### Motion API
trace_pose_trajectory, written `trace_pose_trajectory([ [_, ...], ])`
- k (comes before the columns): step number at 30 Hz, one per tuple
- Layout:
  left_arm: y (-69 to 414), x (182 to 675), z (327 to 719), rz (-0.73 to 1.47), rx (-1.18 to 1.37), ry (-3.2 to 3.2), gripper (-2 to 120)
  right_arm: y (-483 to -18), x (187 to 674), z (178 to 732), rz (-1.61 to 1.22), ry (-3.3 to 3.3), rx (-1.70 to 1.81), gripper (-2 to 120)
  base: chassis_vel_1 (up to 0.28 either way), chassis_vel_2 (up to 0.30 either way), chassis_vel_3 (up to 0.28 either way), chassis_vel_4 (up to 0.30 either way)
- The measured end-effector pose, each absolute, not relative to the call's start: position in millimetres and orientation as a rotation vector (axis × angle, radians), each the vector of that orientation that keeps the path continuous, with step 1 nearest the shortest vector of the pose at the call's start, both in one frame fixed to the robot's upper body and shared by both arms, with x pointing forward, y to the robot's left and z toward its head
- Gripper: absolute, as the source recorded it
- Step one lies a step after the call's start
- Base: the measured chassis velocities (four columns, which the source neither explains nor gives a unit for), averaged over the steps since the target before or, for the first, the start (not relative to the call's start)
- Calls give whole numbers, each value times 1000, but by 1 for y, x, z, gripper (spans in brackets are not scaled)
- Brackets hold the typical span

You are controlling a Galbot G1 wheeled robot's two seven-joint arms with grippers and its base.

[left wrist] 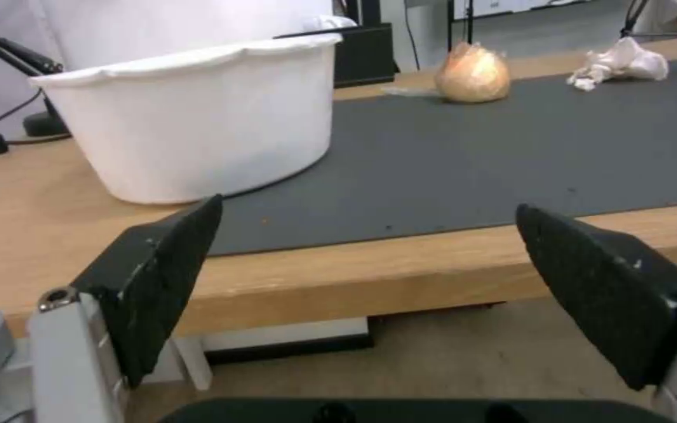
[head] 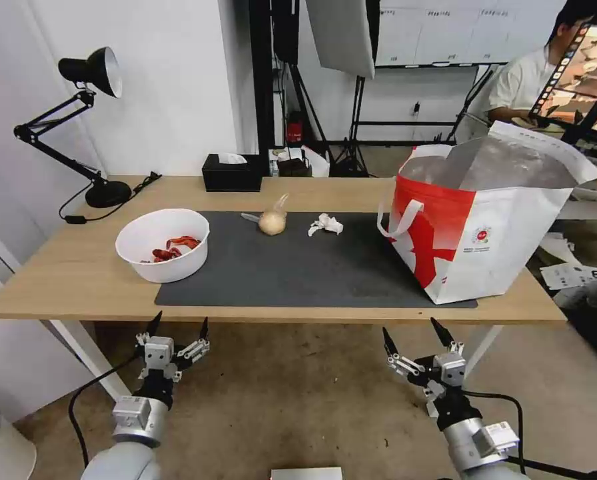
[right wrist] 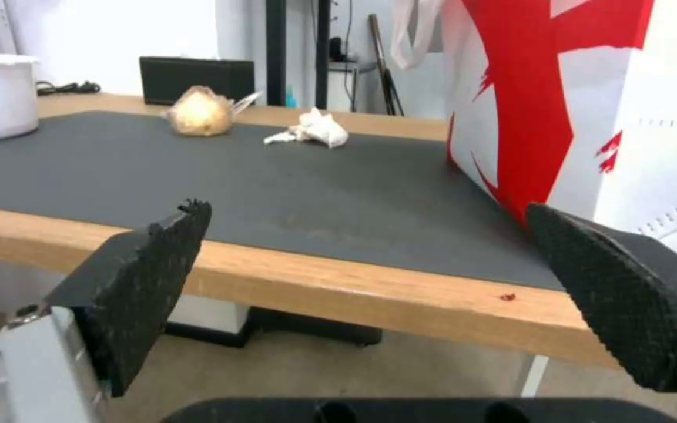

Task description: Pick up the trash from the table and place it into the takeout bag.

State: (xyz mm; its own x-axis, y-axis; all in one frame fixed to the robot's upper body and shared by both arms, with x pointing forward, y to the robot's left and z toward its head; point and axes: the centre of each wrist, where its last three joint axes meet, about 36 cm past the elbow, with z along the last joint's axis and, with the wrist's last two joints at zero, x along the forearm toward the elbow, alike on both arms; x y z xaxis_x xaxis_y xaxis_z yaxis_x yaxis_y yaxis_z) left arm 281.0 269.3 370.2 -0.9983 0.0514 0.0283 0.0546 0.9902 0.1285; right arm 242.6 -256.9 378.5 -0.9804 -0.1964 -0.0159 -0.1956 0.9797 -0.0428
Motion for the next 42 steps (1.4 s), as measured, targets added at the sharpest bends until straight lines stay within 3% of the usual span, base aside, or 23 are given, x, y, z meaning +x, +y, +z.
trace_pose_trajectory([
  [18,266,279,370,-196,-99,-3110,100,-249,244,379,-35,3111,-350,100,0,0,0,0],
  [23,267,281,372,-200,-102,-3117,100,-242,266,390,68,3092,-488,100,0,0,0,0],
  [25,267,281,376,-201,-107,-3126,100,-238,305,409,152,3049,-628,100,0,0,0,0],
  [27,267,281,376,-200,-109,-3127,100,-238,313,411,164,3045,-656,100,0,0,0,0],
  [29,266,280,378,-197,-107,-3130,100,-236,360,421,156,3021,-749,100,0,0,0,0],
  [31,266,280,378,-197,-107,-3129,100,-234,370,423,152,3022,-760,100,0,0,0,0],
  [33,266,276,376,-202,-109,-3120,100,-216,415,436,136,3051,-773,100,0,0,0,0],
  [37,266,274,375,-204,-107,-3116,100,-196,445,446,137,3094,-758,100,0,0,0,0],
  [42,266,273,372,-205,-92,-3113,100,-133,527,464,-35,3204,-580,100,0,0,0,0],
])
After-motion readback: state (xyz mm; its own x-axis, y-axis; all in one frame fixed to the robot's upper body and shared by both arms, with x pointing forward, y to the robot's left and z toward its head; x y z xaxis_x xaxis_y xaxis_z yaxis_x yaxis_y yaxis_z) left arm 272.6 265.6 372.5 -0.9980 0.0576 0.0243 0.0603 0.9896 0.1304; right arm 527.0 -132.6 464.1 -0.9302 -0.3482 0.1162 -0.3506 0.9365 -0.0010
